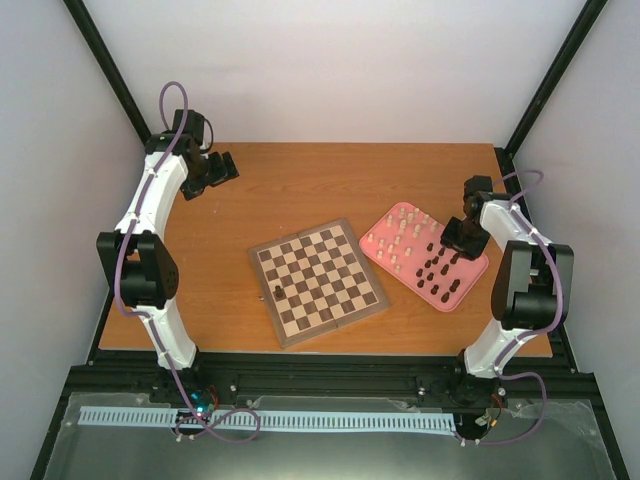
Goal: Set up the chess pieces on the board
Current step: Pick up the chess piece from the storage box.
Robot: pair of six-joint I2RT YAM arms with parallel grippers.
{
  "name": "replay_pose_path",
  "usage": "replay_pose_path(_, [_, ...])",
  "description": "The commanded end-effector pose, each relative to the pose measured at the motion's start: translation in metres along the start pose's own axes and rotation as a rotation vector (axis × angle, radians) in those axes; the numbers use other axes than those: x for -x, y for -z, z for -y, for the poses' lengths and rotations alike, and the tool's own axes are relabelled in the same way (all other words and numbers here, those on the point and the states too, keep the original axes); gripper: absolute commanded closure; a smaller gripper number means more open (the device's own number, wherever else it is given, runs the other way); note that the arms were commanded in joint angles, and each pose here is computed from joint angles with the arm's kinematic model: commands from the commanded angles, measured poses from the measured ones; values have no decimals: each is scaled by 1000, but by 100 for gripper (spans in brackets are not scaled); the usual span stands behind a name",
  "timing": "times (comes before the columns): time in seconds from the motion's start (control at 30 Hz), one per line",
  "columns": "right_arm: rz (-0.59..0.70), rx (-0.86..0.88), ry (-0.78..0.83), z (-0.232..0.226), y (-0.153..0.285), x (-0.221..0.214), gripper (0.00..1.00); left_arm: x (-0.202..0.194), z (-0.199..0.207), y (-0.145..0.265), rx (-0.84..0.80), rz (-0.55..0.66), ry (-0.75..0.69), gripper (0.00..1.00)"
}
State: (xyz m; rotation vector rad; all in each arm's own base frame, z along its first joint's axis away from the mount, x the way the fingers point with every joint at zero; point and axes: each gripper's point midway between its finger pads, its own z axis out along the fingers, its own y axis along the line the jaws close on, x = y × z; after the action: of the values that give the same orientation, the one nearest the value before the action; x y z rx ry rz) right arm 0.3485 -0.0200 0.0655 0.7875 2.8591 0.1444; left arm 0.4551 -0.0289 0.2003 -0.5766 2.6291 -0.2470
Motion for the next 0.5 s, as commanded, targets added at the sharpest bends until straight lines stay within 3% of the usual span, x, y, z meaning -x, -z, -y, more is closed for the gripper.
replay_pose_path(0.0, [-31,-24,-24,6,-8,-10,56,0,2,10,-7,11,-23,0])
replay_pose_path(0.47, [-28,-74,-24,11,-19,1,61,1,1,9,2,13,-27,0])
